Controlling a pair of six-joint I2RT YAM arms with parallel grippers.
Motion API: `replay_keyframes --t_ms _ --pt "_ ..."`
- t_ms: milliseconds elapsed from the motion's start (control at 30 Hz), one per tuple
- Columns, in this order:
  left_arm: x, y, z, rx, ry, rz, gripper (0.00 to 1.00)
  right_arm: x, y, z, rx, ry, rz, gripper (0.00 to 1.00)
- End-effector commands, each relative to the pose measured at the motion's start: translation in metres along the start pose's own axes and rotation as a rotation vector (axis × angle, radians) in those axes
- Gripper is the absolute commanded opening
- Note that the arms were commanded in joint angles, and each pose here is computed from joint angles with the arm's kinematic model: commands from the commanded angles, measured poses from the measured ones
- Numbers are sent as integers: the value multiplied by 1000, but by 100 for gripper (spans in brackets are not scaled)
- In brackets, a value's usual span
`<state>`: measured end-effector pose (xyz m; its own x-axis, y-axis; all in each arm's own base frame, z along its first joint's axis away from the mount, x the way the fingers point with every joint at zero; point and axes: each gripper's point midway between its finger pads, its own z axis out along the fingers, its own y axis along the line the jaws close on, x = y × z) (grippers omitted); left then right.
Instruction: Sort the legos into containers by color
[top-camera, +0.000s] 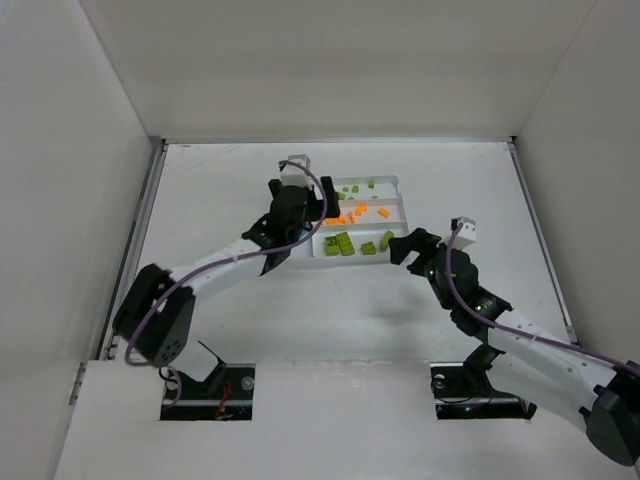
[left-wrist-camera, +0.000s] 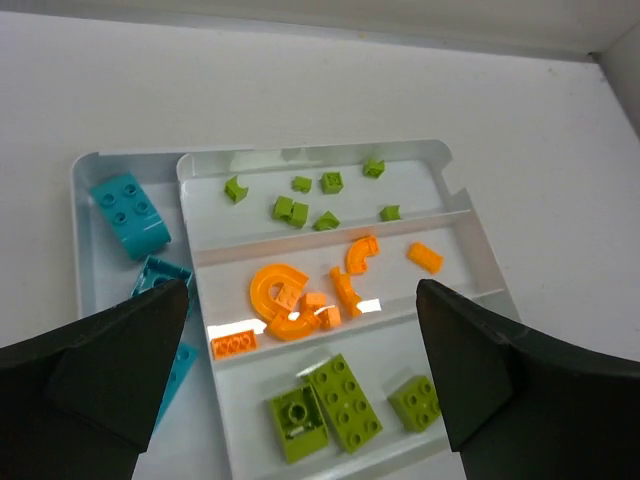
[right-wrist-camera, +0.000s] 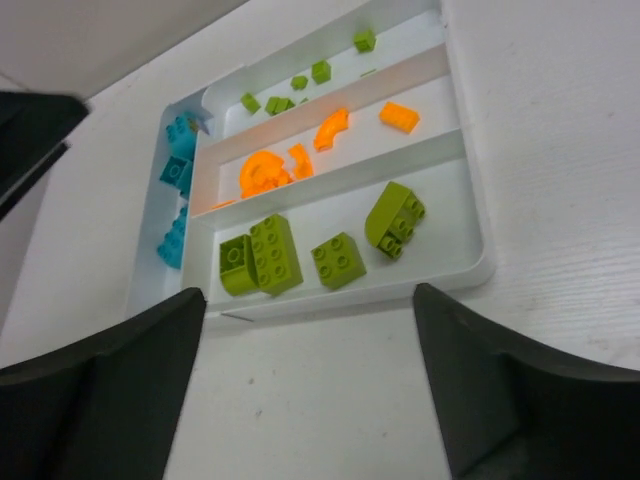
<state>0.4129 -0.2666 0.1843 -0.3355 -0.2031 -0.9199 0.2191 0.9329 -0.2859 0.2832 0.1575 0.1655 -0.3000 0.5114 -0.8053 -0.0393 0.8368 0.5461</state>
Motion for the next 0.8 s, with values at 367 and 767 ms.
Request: replay_keyframes --t_ms 367,767 --pt "40 148 -170 -389 1 -289 100 -42 -70 -38 354 -39 -92 100" --pt "47 187 -195 -527 -3 -337 100 -70 -95 -60 344 -156 -39 100"
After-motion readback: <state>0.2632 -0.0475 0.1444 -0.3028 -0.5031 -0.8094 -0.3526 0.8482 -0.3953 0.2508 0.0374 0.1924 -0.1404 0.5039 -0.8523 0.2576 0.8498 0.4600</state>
